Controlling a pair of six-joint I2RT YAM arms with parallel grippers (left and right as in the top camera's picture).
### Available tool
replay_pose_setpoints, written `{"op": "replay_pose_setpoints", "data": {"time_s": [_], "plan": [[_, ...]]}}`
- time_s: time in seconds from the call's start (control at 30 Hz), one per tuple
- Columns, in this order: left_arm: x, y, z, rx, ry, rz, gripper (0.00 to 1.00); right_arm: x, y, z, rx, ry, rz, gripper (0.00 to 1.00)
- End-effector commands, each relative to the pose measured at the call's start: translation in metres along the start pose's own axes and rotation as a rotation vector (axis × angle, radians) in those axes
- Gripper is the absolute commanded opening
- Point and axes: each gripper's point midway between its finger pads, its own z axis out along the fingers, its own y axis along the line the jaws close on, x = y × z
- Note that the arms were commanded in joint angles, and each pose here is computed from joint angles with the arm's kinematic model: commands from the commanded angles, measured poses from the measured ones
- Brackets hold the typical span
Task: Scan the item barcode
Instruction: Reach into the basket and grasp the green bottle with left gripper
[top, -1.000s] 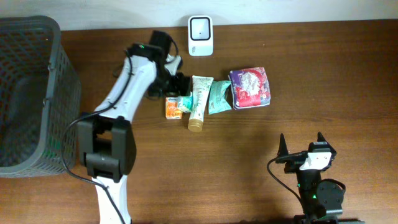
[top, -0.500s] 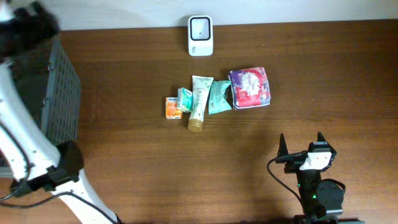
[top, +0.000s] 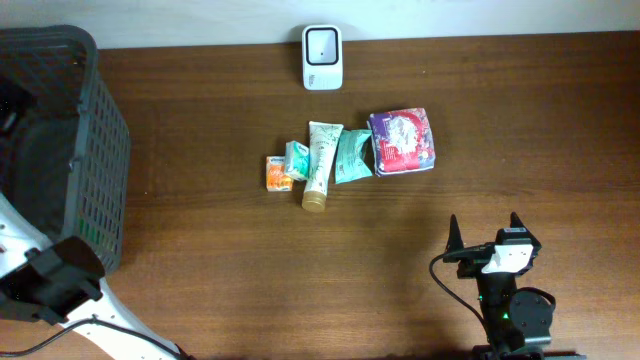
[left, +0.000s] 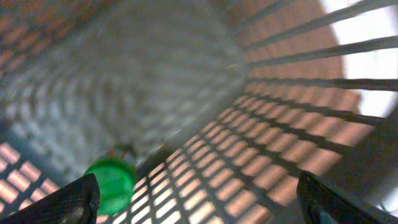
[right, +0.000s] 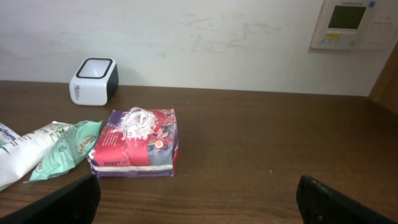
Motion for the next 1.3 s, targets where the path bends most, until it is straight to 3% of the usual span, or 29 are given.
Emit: {"op": "replay_pose_setpoints", "data": {"time_s": [0.0,0.13,0.27,0.5,0.67,0.77,0.93,1.27], "plan": [[0.012,0.04,0.036,-0.208,0.071,-0.186,0.99,0.003,-0.001,0.0,0.006,0.004,-0.007,0.99],[0.02,0.083,0.053,-0.411,0.063,-0.397,0.99,0.003,-0.001,0.0,0.006,0.004,-0.007,0.99],[0.028,0.111,0.063,-0.465,0.11,-0.498,0.99,0.004,-0.001,0.0,0.006,0.005,-0.007,0.99],[0.047,0.137,0.067,-0.5,0.206,-0.476,0.99,0.003,-0.001,0.0,0.006,0.004,-0.007,0.99],[0.057,0.125,0.068,-0.441,0.258,-0.461,0.99,0.003,-0.001,0.0,0.006,0.004,-0.007,0.99],[0.064,0.11,0.073,-0.405,0.299,-0.355,0.99,0.003,-0.001,0.0,0.006,0.004,-0.007,0.99],[0.083,0.096,0.091,-0.418,0.346,-0.301,0.99,0.004,-0.001,0.0,0.006,0.005,-0.007,0.99],[0.102,0.109,0.111,-0.453,0.404,-0.339,0.99,0.003,-0.001,0.0,0.006,0.004,-0.007,0.99]]}}
